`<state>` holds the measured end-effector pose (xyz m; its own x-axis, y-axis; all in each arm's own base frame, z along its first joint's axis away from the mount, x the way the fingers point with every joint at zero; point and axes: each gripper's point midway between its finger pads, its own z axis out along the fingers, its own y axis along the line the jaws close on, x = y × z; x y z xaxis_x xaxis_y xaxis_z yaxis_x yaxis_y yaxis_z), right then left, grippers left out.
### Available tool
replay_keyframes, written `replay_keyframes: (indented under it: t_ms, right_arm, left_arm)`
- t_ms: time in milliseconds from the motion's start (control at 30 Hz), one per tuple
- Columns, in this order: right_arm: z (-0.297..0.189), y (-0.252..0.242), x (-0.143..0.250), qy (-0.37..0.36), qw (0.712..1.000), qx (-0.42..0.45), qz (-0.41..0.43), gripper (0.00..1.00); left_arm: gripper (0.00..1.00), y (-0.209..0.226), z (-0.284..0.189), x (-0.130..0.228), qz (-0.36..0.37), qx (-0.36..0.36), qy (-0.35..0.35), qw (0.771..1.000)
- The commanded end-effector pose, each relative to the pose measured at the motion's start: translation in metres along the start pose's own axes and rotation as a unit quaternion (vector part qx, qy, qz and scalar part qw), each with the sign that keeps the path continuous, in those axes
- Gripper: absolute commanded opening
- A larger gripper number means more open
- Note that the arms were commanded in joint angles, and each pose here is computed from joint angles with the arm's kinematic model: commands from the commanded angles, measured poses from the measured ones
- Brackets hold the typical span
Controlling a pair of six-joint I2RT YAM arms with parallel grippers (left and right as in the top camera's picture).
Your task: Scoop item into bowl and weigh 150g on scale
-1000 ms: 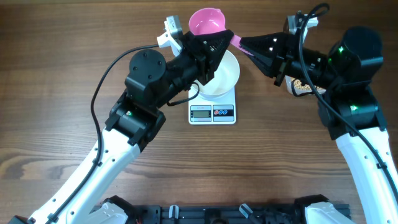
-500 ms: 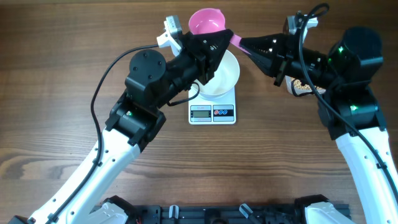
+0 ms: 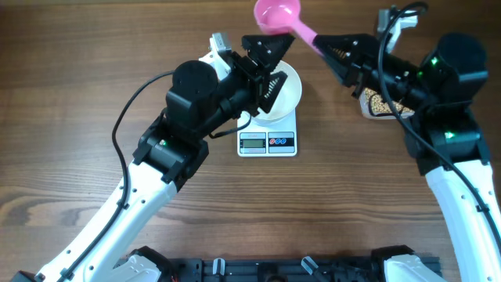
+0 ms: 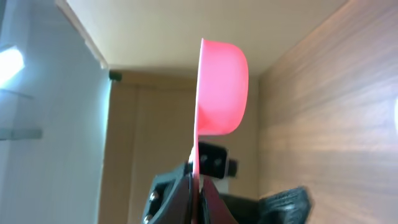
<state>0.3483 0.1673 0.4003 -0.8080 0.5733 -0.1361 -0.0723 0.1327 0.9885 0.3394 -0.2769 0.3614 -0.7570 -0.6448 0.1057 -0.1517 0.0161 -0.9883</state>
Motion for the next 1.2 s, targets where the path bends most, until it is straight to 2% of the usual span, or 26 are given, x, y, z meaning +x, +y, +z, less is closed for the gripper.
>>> replay_keyframes:
  t_ms: [0, 100, 200, 267, 333, 433, 500, 667, 800, 900, 933, 967, 1033, 1100, 1167]
  right_arm:
    - [-0.015, -0.003, -0.026, -0.046, 0.998, 0.015, -0.045, 0.05]
    - [-0.029, -0.017, -0.043, -0.07, 0.995, 0.041, -0.059, 0.04]
    - [-0.043, -0.032, -0.055, -0.087, 0.991, 0.07, -0.076, 0.05]
    - [-0.053, -0.045, -0.06, -0.093, 0.988, 0.096, -0.081, 0.05]
    - [-0.065, -0.056, -0.063, -0.096, 0.983, 0.127, -0.091, 0.05]
    - [-0.085, -0.066, -0.068, -0.114, 0.966, 0.198, -0.119, 0.05]
    - [-0.106, -0.072, -0.071, -0.136, 0.941, 0.274, -0.146, 0.05]
    - [-0.172, -0.087, -0.073, -0.179, 0.849, 0.463, -0.181, 0.05]
    - [-0.192, -0.106, -0.066, -0.152, 0.814, 0.529, -0.187, 0.04]
    - [-0.203, -0.123, -0.068, -0.139, 0.789, 0.572, -0.174, 0.04]
    - [-0.206, -0.127, -0.07, -0.139, 0.782, 0.583, -0.171, 0.04]
    - [-0.208, -0.13, -0.072, -0.138, 0.776, 0.592, -0.168, 0.04]
    - [-0.209, -0.138, -0.074, -0.131, 0.769, 0.605, -0.16, 0.04]
    - [-0.21, -0.144, -0.073, -0.121, 0.767, 0.612, -0.151, 0.04]
    - [-0.21, -0.15, -0.07, -0.11, 0.765, 0.619, -0.142, 0.04]
  left_arm:
    - [0.94, -0.003, 0.001, -0.001, 0.062, 0.003, -0.004, 0.998]
    - [0.93, -0.003, 0.001, -0.001, 0.129, 0.003, -0.005, 0.992]
    - [1.0, -0.004, -0.001, -0.002, 0.235, 0.003, -0.005, 0.972]
    - [1.0, -0.008, -0.006, -0.003, 0.287, 0.007, -0.001, 0.958]
    - [1.0, -0.011, -0.015, -0.009, 0.324, 0.007, -0.002, 0.946]
    - [0.99, 0.0, -0.032, -0.027, 0.348, -0.037, -0.013, 0.937]
    - [1.0, 0.018, -0.046, -0.04, 0.364, -0.096, -0.012, 0.926]
    - [1.0, 0.059, -0.08, -0.051, 0.362, -0.224, 0.025, 0.904]
    - [1.0, 0.083, -0.092, -0.029, 0.345, -0.264, 0.087, 0.897]
    - [1.0, 0.085, -0.09, -0.013, 0.341, -0.259, 0.113, 0.897]
    - [0.97, 0.086, -0.089, -0.01, 0.342, -0.258, 0.117, 0.896]
    - [0.83, 0.086, -0.089, -0.007, 0.345, -0.257, 0.121, 0.895]
    - [0.45, 0.091, -0.087, -0.006, 0.349, -0.266, 0.12, 0.89]
    - [0.2, 0.1, -0.087, -0.006, 0.351, -0.286, 0.118, 0.884]
    - [0.1, 0.112, -0.085, -0.001, 0.348, -0.305, 0.132, 0.877]
